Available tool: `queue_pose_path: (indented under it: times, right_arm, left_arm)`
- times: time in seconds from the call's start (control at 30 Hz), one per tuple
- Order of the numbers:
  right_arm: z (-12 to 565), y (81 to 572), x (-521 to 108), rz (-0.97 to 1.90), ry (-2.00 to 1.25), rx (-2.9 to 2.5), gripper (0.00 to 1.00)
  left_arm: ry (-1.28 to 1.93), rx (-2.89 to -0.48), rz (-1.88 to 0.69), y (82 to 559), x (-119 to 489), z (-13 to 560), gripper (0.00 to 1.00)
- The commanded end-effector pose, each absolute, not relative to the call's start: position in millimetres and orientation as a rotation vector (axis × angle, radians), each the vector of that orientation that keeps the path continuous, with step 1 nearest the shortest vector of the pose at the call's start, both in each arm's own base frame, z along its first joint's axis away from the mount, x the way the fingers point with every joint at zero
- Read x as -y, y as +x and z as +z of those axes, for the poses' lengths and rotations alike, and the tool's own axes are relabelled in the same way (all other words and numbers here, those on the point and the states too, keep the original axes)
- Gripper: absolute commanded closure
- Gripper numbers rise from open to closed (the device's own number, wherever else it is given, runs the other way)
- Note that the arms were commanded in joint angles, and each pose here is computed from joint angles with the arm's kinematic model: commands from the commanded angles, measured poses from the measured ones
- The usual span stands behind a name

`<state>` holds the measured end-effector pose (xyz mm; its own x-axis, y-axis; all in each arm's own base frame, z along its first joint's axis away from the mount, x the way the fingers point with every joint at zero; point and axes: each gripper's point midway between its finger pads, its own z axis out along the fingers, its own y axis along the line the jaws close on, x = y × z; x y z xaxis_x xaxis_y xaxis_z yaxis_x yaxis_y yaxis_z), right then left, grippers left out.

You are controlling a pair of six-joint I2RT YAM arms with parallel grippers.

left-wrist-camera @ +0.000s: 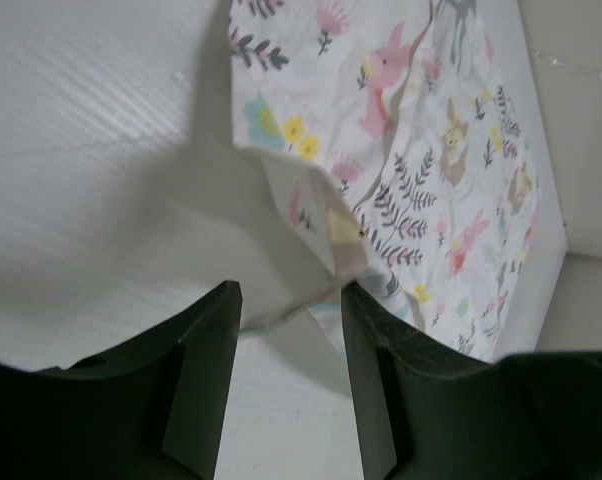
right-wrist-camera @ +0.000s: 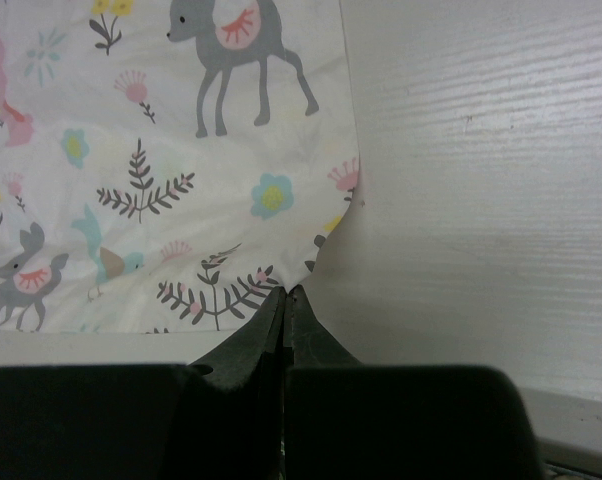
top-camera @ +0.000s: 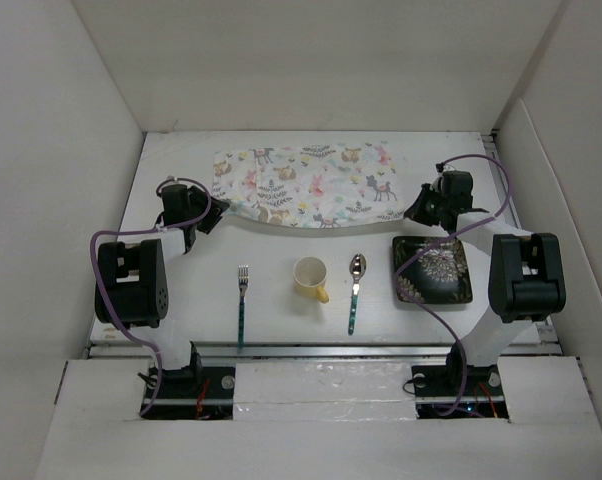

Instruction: Set the dinner table for one person

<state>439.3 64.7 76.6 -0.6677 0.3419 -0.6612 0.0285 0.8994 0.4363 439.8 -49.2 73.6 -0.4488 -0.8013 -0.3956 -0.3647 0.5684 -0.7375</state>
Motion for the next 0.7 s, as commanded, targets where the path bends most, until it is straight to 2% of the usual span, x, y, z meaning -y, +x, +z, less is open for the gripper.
queue_pose_path:
  times: [0.0,0.1,0.23,0.27,0.33,0.37,0.4,0.43,0.5,0.57,0.6,0.63,0.67]
  right_arm:
    - [101,439,-62,0.502,0.249,-2.183,1.0]
    - [100,431,-60,0.488,0.253,-2.187,0.99]
    - [106,425,-61,0.472,0.246,-2.19,0.91]
    - [111,423,-59,0.46,0.245,-2.179,0.83]
    - [117,423,-55,0.432,0.25,-2.171,0.71]
    - [130,426,-52,0.395,0.257,-2.139,0.58]
    - [130,426,-52,0.395,0.257,-2.139,0.58]
    - [136,427,-50,0.384,0.26,-2.126,0.55]
    - [141,425,-49,0.353,0.266,-2.13,0.48]
    - [142,426,-49,0.335,0.262,-2.131,0.45]
    - [140,427,-49,0.333,0.262,-2.133,0.45]
    - [139,427,-52,0.335,0.258,-2.132,0.48]
    - [137,426,-49,0.32,0.273,-2.133,0.71]
  left_arm:
    - [-0.951,-1.991,-0.652,427,35,91,0.57]
    - [-0.981,-1.886,-0.585,417,19,117,0.56]
    - [-0.986,-1.738,-0.498,410,0,166,0.56]
    - [-0.962,-1.731,-0.479,410,1,172,0.56]
    - [-0.949,-1.723,-0.428,414,-2,182,0.56]
    - [-0.922,-1.77,-0.403,418,2,179,0.53]
    - [-0.916,-1.756,-0.409,421,2,187,0.53]
    - [-0.918,-1.782,-0.405,426,3,178,0.49]
    - [-0.862,-1.81,-0.435,442,11,183,0.47]
    - [-0.841,-1.909,-0.43,460,18,159,0.46]
    - [-0.811,-1.938,-0.413,473,21,167,0.46]
    - [-0.797,-2.001,-0.394,481,28,145,0.46]
    - [-0.778,-2.013,-0.385,487,28,142,0.46]
